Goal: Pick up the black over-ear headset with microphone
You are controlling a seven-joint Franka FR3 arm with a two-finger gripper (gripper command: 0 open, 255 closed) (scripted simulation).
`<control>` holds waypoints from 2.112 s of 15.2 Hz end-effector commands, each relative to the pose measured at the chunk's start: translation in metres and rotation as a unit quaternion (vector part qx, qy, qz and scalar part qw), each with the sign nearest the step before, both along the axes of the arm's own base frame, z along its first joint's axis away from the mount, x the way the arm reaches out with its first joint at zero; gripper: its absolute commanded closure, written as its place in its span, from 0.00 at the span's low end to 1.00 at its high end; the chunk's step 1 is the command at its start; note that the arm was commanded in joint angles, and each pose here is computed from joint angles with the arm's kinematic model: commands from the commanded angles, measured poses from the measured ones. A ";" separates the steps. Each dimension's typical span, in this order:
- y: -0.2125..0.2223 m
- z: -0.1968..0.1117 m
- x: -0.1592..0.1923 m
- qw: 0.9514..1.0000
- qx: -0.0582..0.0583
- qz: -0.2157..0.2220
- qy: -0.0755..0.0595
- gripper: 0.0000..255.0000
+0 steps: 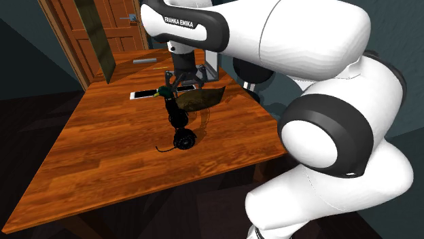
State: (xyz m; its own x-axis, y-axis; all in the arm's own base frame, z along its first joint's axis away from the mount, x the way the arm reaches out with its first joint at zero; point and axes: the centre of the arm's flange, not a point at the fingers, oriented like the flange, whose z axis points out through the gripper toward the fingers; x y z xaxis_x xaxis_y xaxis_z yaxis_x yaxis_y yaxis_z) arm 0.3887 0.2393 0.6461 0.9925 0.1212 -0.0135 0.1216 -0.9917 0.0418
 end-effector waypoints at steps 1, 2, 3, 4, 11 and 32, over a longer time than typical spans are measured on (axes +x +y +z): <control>0.027 0.007 0.006 1.000 -0.001 0.000 0.000 0.00; 0.038 0.009 0.009 1.000 -0.002 0.000 0.000 0.00; 0.038 0.004 0.009 1.000 -0.002 0.000 0.000 0.00; 0.038 -0.001 0.009 1.000 -0.002 0.000 0.000 0.00; 0.038 -0.031 0.009 1.000 -0.002 0.000 0.000 0.00; 0.038 0.027 0.009 1.000 -0.002 0.000 0.000 1.00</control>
State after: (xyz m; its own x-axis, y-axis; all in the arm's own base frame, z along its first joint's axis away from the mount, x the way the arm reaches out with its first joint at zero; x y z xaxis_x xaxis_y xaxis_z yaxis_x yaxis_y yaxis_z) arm 0.3980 0.2770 0.6683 0.9925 0.1211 -0.0150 0.1217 -0.9915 0.0456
